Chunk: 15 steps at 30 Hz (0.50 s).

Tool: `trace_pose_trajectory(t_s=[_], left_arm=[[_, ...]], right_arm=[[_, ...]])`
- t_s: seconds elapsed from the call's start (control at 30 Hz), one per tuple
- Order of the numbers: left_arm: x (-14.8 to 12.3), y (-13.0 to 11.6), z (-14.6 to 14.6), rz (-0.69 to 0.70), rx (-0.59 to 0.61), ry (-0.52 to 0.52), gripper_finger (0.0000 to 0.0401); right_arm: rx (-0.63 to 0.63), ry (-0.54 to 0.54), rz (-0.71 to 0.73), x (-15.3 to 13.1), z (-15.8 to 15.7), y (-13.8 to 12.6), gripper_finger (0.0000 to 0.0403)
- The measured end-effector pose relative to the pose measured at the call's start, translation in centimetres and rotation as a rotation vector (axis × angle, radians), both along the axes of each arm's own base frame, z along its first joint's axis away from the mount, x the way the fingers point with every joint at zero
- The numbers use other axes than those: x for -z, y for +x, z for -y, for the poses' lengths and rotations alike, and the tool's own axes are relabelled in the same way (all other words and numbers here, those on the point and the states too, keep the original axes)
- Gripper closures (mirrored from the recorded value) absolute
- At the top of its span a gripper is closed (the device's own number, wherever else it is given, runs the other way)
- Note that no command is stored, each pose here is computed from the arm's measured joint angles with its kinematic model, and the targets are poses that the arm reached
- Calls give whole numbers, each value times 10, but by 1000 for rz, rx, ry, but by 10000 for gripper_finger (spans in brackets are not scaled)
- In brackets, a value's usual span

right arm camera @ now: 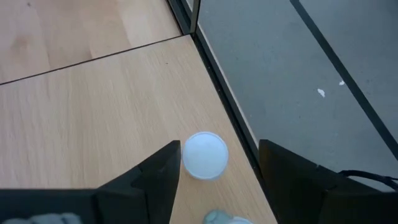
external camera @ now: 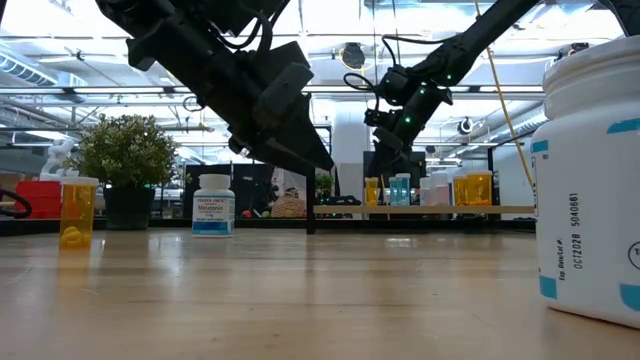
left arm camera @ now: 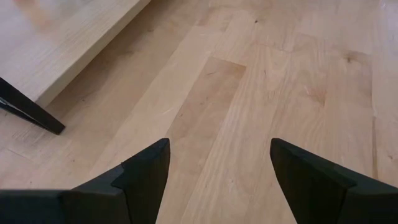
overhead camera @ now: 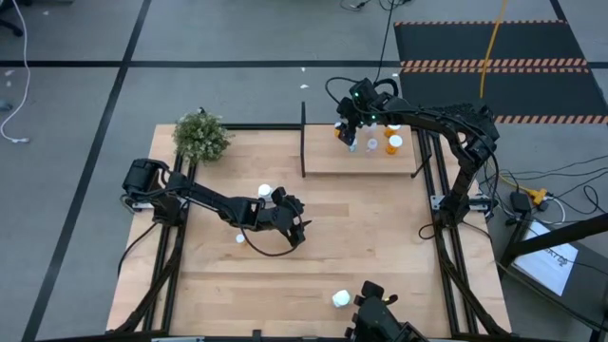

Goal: Pick and place medicine bottles onto shelf by color
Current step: Put the small orange pill bottle on the shelf aligned with the other small orange pill bottle

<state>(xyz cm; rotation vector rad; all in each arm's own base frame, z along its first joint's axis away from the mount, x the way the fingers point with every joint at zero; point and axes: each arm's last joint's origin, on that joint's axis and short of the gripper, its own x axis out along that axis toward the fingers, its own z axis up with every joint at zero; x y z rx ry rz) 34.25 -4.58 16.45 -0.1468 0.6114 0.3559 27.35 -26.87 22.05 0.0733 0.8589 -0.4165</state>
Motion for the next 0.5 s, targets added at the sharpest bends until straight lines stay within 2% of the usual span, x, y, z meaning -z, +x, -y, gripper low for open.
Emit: trace_pose_trajectory(t_s=[0.33, 0.5], left_arm=[[0, 0, 0, 0, 0, 0, 123], [0, 0, 2, 1, 3, -2, 123]], right_arm=[[3, -4, 19, -2, 0, 1, 191], [3, 17, 58, -18, -9, -1, 191]])
